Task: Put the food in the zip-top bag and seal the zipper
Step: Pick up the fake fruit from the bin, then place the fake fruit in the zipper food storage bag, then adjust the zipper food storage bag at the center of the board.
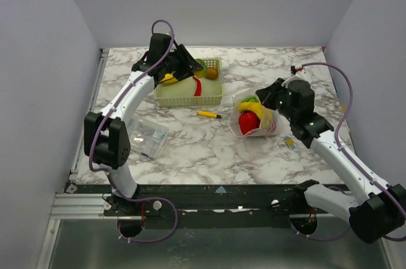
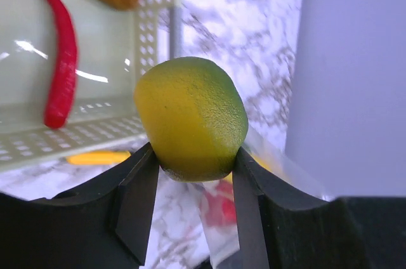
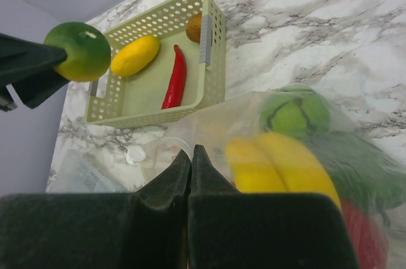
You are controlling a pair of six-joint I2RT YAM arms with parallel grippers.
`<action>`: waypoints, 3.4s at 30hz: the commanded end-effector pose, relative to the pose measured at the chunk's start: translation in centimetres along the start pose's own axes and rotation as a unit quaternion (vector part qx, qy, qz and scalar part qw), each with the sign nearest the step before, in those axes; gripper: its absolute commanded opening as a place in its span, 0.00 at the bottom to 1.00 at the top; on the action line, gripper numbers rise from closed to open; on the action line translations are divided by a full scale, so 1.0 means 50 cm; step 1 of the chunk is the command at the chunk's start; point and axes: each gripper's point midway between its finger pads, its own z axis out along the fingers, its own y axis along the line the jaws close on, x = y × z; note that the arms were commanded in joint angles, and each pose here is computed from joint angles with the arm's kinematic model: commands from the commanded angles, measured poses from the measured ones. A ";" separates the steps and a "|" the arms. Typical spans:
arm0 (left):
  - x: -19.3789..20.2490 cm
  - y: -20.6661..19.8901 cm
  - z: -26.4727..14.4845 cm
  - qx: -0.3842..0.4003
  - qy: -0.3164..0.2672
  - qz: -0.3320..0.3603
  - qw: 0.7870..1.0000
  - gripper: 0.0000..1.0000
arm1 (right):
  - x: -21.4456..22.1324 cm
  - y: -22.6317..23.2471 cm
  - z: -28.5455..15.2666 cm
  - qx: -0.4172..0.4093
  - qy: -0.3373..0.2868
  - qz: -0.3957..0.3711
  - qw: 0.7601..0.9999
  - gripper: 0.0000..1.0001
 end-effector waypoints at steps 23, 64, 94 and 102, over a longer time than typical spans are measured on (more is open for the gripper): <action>0.425 -0.224 -0.223 0.260 0.099 0.304 0.911 0.01 | -0.033 0.051 -0.040 -0.053 -0.028 0.048 0.997 0.01; 0.477 -0.127 -0.220 0.156 0.154 0.327 0.919 0.61 | -0.035 0.042 -0.050 -0.043 -0.030 0.035 0.998 0.01; 0.554 -0.075 -0.091 0.140 0.222 0.256 0.930 0.29 | -0.025 0.037 -0.051 -0.043 -0.026 0.039 0.998 0.01; 0.563 -0.061 -0.065 0.132 0.231 0.256 0.930 0.19 | -0.023 0.042 -0.053 -0.048 -0.022 0.041 0.998 0.00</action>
